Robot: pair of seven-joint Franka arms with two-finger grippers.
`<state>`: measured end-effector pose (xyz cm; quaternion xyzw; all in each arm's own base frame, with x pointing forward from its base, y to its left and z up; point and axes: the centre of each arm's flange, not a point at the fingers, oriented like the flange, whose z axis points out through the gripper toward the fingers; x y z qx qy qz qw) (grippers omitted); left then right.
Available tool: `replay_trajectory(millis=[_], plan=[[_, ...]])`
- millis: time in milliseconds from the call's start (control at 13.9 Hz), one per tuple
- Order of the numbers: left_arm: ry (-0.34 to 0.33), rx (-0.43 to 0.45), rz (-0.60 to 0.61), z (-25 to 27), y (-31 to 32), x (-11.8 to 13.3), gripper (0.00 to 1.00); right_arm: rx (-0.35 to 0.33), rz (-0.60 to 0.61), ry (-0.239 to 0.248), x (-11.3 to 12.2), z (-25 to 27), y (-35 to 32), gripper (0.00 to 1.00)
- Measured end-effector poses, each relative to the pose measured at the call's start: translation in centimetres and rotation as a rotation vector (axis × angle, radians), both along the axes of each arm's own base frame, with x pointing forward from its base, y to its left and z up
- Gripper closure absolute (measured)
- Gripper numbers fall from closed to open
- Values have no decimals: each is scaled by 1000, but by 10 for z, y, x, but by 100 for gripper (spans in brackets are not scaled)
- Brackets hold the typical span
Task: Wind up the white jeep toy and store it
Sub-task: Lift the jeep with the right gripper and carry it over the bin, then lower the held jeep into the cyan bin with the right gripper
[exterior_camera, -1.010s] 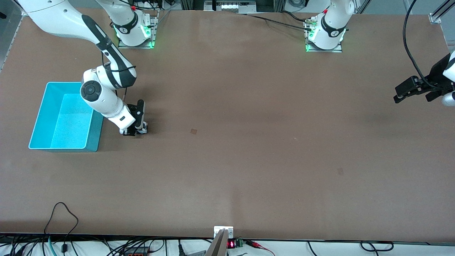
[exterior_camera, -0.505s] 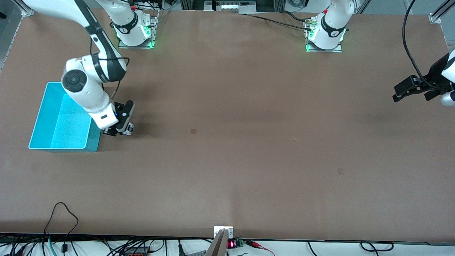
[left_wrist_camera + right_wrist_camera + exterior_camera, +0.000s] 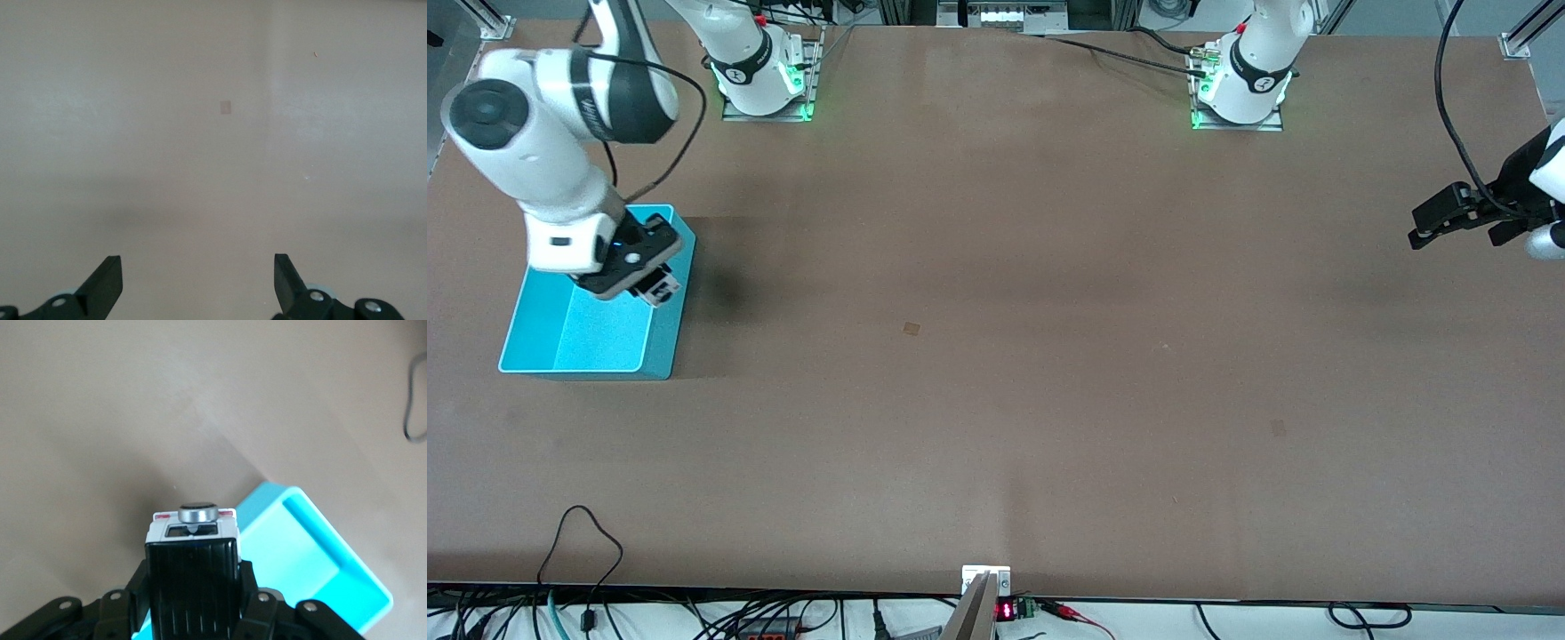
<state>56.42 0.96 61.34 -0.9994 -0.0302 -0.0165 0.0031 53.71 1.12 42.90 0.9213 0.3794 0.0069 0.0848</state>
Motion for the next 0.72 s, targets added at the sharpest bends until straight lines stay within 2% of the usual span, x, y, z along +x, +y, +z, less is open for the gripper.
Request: replay_trajectory(millis=[144,361,505,721], plan=[[0,0,-1,1,0,-1,0,16,-142,-26,4,18,-30,45],[1,0,-1,1,0,-1,0,35,-399,-51,4,17,-66,45],[1,0,-1,1,0,-1,0,38,-541,-34,1,7,-83,45],[1,0,-1,1,0,-1,0,48,-683,22,-4,-20,-126,45]])
